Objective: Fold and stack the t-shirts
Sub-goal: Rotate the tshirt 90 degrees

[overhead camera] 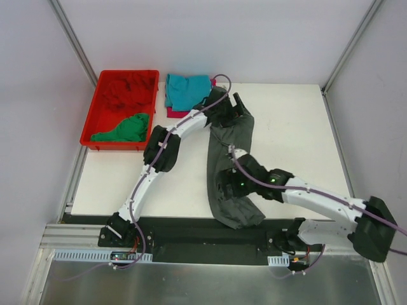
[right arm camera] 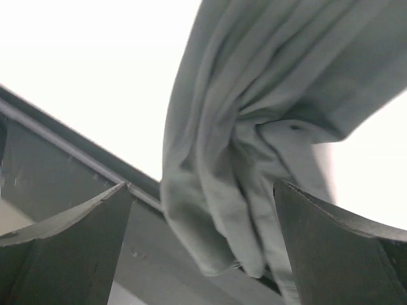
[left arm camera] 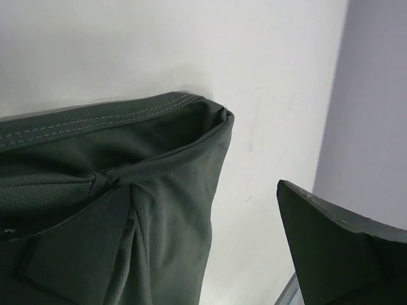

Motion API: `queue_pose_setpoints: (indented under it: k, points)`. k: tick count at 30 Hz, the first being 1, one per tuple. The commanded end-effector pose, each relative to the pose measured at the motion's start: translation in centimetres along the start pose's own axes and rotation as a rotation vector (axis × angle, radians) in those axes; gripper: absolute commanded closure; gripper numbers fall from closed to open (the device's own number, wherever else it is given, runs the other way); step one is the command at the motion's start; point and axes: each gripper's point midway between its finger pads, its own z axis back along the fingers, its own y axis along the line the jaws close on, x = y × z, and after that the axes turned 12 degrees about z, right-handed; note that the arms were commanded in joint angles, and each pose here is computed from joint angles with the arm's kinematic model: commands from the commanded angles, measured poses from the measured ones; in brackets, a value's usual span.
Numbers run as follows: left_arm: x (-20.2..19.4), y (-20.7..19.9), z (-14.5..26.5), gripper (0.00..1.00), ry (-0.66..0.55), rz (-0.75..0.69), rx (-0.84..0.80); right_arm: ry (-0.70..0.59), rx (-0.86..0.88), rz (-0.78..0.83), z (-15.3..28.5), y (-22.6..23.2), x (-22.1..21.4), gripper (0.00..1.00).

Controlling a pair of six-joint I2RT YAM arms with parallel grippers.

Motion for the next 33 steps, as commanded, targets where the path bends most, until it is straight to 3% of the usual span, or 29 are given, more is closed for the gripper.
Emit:
queue_pose_setpoints:
  k: [1,5,8,13,17,20,26,33]
  points:
    - [-0.8,-1.7,-4.3,0.01,0.022,0.064,-0.143,-0.112,-0.228,-0.192,2.8,-6.6,0.1,0.04]
    - [-0.6,-5.0,-4.3,0.01,-0.032,0.051,-0.224,-0.231,-0.323,-0.283,5.0,-10.3,1.3,0.04]
    - [-0.4,-8.5,-1.8,0.01,-0.041,-0.008,-0.282,-0.245,-0.377,-0.314,5.6,-12.5,2.0,0.04]
    - [-2.7,-14.8,7.4,0.01,0.083,-0.181,-0.419,-0.179,-0.317,-0.331,3.8,-12.8,3.6,0.04]
    - [-4.1,-18.4,16.4,0.01,0.062,-0.337,-0.493,-0.136,-0.348,-0.314,2.4,-13.8,5.9,0.04]
    - [-4.0,-17.9,20.5,0.01,-0.001,-0.394,-0.473,-0.103,-0.387,-0.317,1.0,-14.9,7.0,0.04]
    - [-2.5,-13.1,24.2,0.01,-0.057,-0.386,-0.328,-0.053,-0.43,-0.299,-1.2,-16.4,9.3,0.04]
    - [-6.0,-1.3,26.3,0.01,-0.021,-0.34,-0.111,0.028,-0.508,-0.274,-4.9,-19.1,10.9,0.04]
